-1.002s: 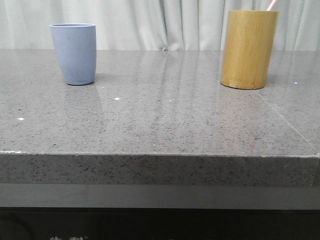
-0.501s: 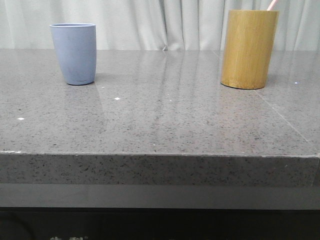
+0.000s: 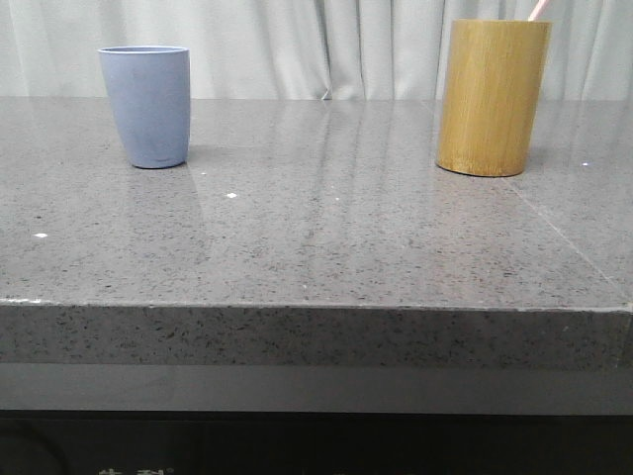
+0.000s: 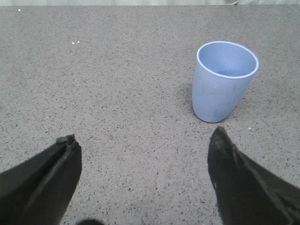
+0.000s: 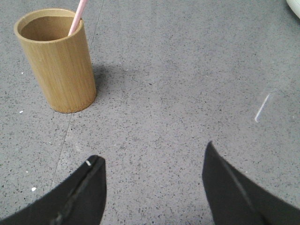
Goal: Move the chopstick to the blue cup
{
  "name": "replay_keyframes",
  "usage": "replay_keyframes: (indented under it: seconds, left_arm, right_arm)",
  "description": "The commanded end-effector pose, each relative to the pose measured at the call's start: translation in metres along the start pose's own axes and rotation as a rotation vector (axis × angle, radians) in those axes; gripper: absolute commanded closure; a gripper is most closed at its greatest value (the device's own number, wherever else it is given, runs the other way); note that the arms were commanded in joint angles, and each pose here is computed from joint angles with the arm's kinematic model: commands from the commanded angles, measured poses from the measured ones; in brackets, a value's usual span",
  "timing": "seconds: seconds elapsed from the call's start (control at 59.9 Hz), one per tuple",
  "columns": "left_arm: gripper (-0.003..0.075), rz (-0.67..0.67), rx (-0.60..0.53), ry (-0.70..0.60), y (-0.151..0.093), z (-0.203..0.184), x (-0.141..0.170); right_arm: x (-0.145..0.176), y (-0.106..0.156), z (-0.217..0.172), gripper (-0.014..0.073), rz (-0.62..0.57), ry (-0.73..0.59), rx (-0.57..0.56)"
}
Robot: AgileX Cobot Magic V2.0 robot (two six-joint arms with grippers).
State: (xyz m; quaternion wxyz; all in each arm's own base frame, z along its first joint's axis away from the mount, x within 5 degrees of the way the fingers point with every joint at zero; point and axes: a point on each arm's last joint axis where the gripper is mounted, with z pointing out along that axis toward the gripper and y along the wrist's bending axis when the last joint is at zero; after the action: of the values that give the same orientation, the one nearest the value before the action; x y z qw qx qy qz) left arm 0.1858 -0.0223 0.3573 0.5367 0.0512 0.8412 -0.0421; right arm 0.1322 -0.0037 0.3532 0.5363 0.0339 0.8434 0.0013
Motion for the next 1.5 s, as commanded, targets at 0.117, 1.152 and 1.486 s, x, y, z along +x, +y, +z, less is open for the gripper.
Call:
replay_keyframes:
  seconds: [0.117, 1.152, 1.486]
  left_arm:
    - [0.0156, -0.02, 0.016, -0.014, -0.001, 0.009, -0.047]
    - [0.0176, 0.07, 0.153, 0.407, -0.045, 0.18, -0.123]
    - [0.0317, 0.042, 0.153, 0.443, -0.047, 0.213, -0.116]
  right_arm:
    - [-0.015, 0.0, -0.005, 0.0122, -0.022, -0.096, 0.005]
    - [-0.014, 0.013, -0.006, 0.0122, -0.068, -0.092, -0.09]
    - [-0.014, 0.013, -0.006, 0.0122, -0.069, -0.088, -0.09]
